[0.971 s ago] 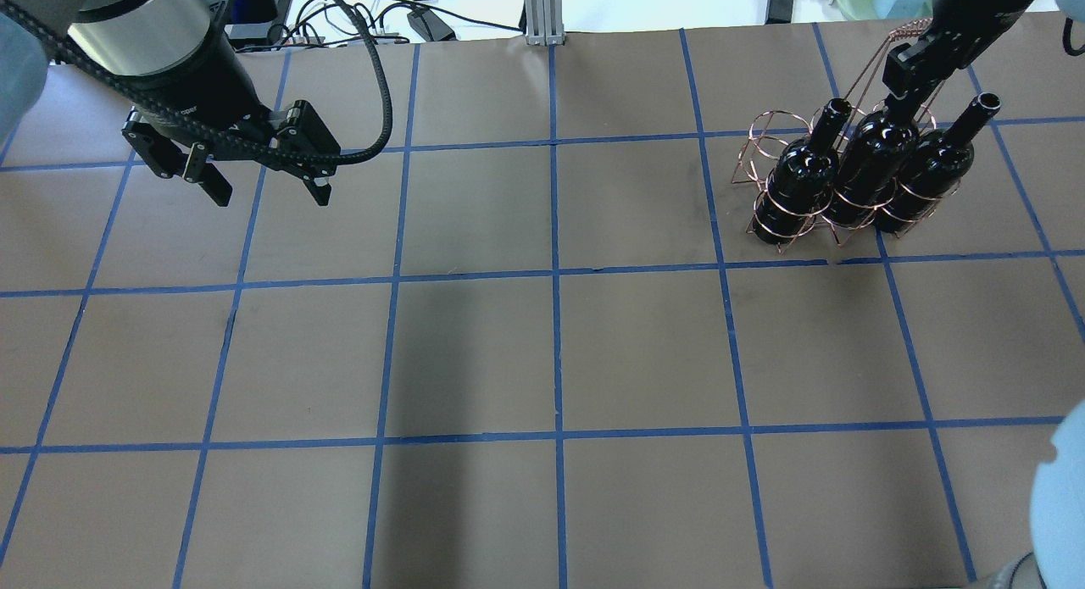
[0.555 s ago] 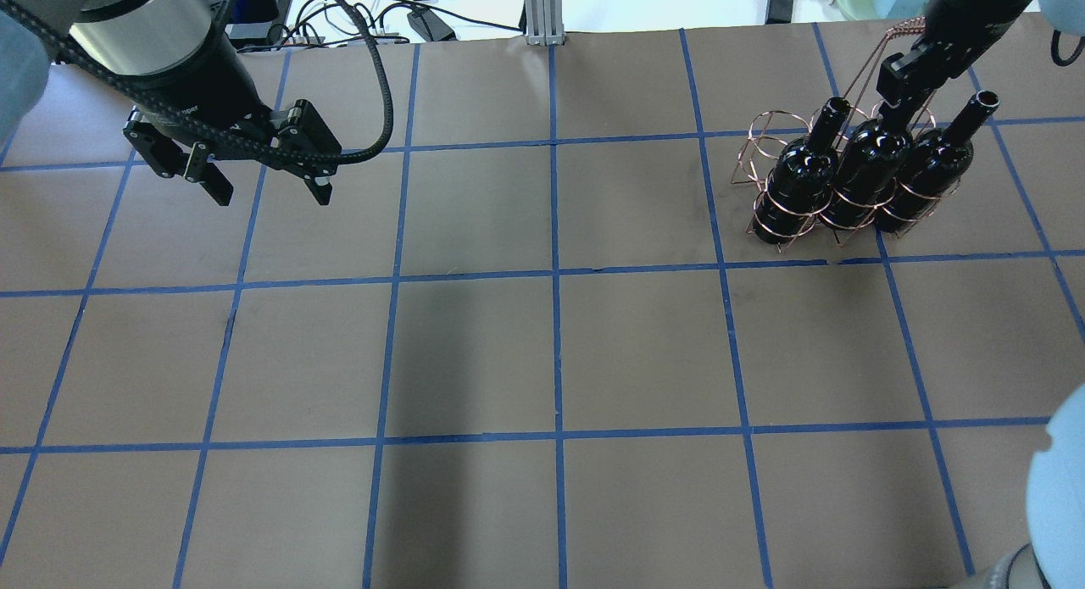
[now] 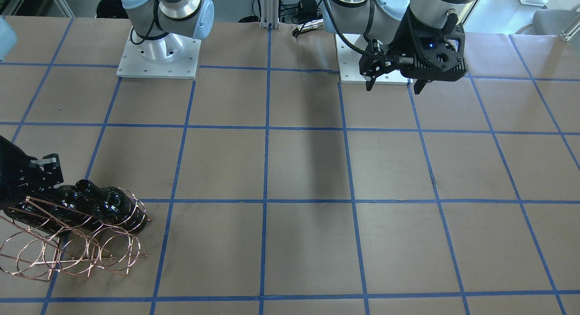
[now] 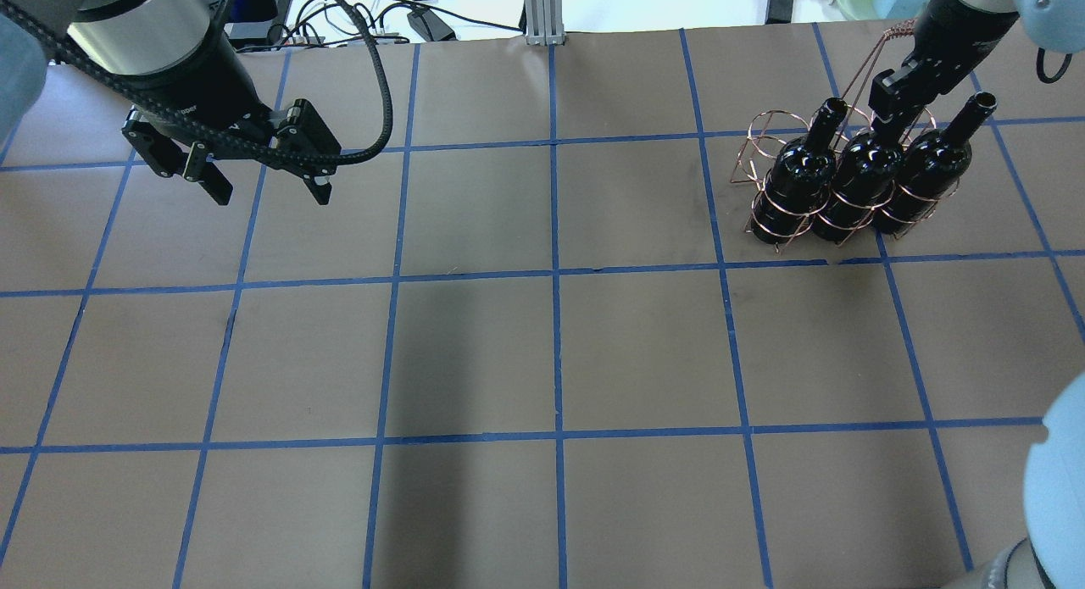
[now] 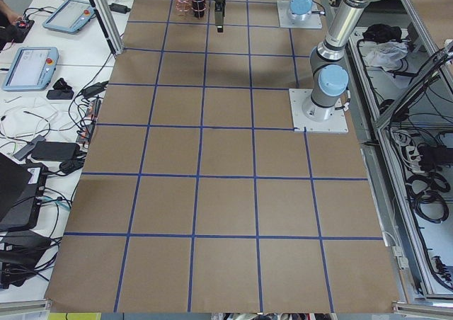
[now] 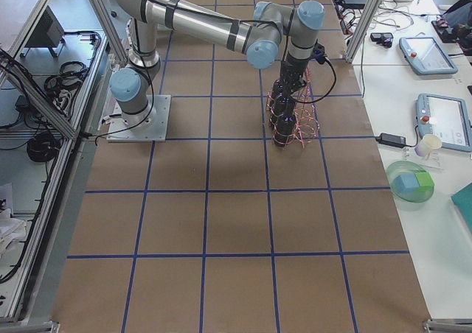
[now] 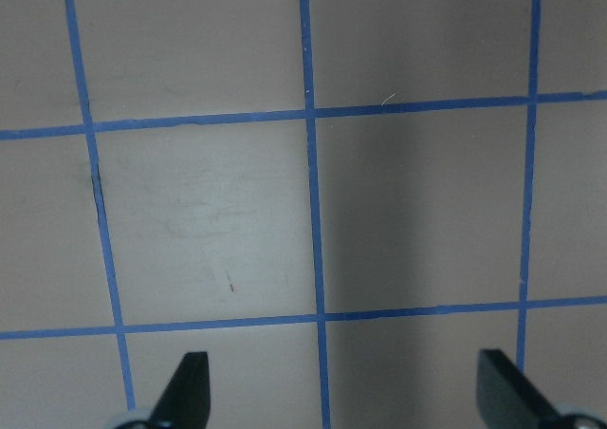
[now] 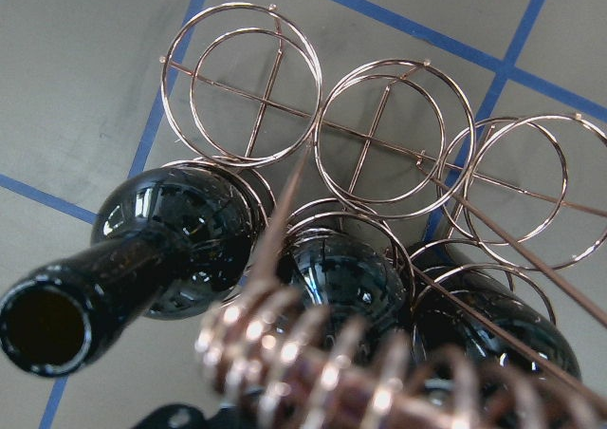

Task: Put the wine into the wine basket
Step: 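Open the right gripper and raise it off the bottle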

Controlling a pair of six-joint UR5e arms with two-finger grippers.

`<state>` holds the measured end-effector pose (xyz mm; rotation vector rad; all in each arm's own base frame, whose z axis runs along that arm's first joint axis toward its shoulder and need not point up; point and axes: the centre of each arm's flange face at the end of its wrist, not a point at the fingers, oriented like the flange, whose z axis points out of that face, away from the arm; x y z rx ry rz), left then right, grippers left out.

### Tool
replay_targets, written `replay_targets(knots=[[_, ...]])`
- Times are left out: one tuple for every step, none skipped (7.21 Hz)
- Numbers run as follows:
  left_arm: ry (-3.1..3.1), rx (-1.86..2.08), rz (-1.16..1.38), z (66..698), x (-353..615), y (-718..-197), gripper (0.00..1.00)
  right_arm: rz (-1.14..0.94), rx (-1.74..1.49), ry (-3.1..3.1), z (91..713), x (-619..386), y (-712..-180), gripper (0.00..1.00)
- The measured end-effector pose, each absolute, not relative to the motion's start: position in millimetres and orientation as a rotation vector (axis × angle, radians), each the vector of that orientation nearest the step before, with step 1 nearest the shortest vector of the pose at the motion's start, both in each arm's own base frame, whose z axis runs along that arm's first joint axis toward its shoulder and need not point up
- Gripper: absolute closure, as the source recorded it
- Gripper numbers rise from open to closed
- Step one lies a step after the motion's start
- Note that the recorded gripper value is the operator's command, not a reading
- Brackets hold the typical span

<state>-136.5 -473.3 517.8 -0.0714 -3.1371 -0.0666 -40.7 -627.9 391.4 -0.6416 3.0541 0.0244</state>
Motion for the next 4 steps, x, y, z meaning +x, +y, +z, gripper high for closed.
replay_targets(knots=[[-3.138, -0.071, -0.064, 518.6, -136.4, -472.7, 0.00, 0.030, -0.638, 3.053, 389.4, -40.5, -627.2, 0.01], [-3.138, -0.072, -0.064, 519.2, -136.4, -471.9, 0.00, 0.026, -0.633, 3.059, 391.2, -40.5, -626.2, 0.00], [-3.138, -0.072, -0.065, 519.1, -136.4, -471.7, 0.00, 0.015, -0.635, 3.074, 398.8, -40.4, -623.4, 0.00], [-3.137, -0.071, -0.066, 518.5, -136.5, -472.4, 0.00, -0.010, -0.639, 3.094, 412.9, -39.3, -617.8, 0.00]])
